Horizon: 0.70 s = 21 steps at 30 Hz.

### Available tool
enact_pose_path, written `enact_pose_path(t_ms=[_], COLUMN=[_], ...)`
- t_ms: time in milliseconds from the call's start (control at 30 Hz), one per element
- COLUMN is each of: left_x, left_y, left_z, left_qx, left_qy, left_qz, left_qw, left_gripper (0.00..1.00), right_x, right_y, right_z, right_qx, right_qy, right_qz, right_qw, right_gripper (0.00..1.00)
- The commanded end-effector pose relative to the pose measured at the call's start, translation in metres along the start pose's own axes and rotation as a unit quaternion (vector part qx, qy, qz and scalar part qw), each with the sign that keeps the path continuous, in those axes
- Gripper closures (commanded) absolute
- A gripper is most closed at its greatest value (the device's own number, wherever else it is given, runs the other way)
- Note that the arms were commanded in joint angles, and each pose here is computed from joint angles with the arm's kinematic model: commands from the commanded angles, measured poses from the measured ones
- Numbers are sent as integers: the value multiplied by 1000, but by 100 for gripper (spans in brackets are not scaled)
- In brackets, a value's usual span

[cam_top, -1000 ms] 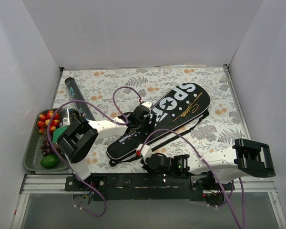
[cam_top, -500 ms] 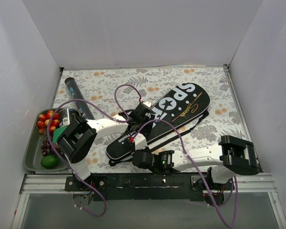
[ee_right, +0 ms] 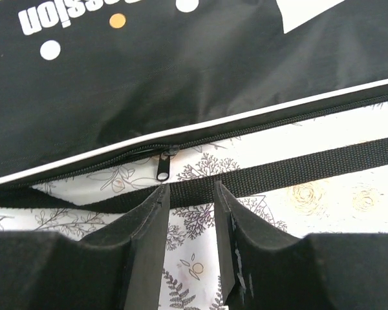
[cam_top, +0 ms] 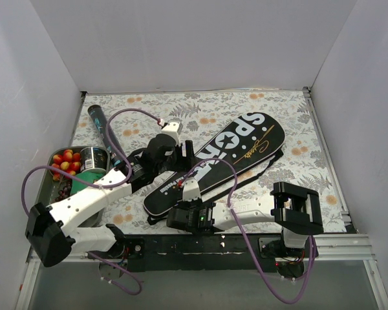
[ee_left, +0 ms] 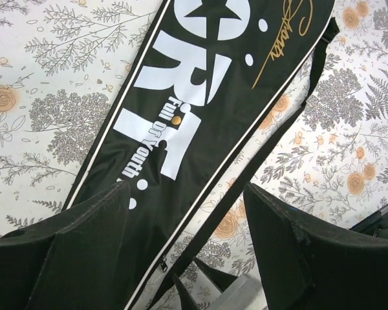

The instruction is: Pack up the badminton gear

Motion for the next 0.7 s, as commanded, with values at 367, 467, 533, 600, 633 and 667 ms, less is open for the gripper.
enact_pose_path(t_ms=[367, 467, 533, 600, 633, 667], left_x=[-45, -53, -58, -62, -65, -68], left_y=[-1, -4, -7, -9, -12, -13], left_z=[1, 2, 4, 7, 11, 14], left_qx=[-25, -28, -29, -31, -33, -35], left_qy=[24, 24, 20, 15, 3, -5], left_qz=[-12, -20, -27, -31, -39, -39], left_qw=[999, 999, 999, 999, 999, 999], left_gripper=[29, 29, 28, 28, 28, 28], right_x=[9, 12, 14, 16, 17, 17], right_y=[-14, -14, -12, -9, -8, -6], right_z=[27, 31, 31, 30, 29, 26], right_qx=[44, 40, 39, 37, 41, 37], right_qy=[10, 10, 12, 20, 24, 30], right_qz=[-34, -36, -35, -33, -32, -30], right_qw=[998, 999, 999, 999, 998, 998], right_gripper=[59, 59, 59, 59, 59, 59])
Point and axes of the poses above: each gripper's point midway between its finger pads, its own x axis out along the fingers, its own z axis along the line the jaws close on, y = z × x, the point moved 1 cm from there along -x, back along the fingers, and after that the axes turned 10 degrees about x, right-handed, at the moved point
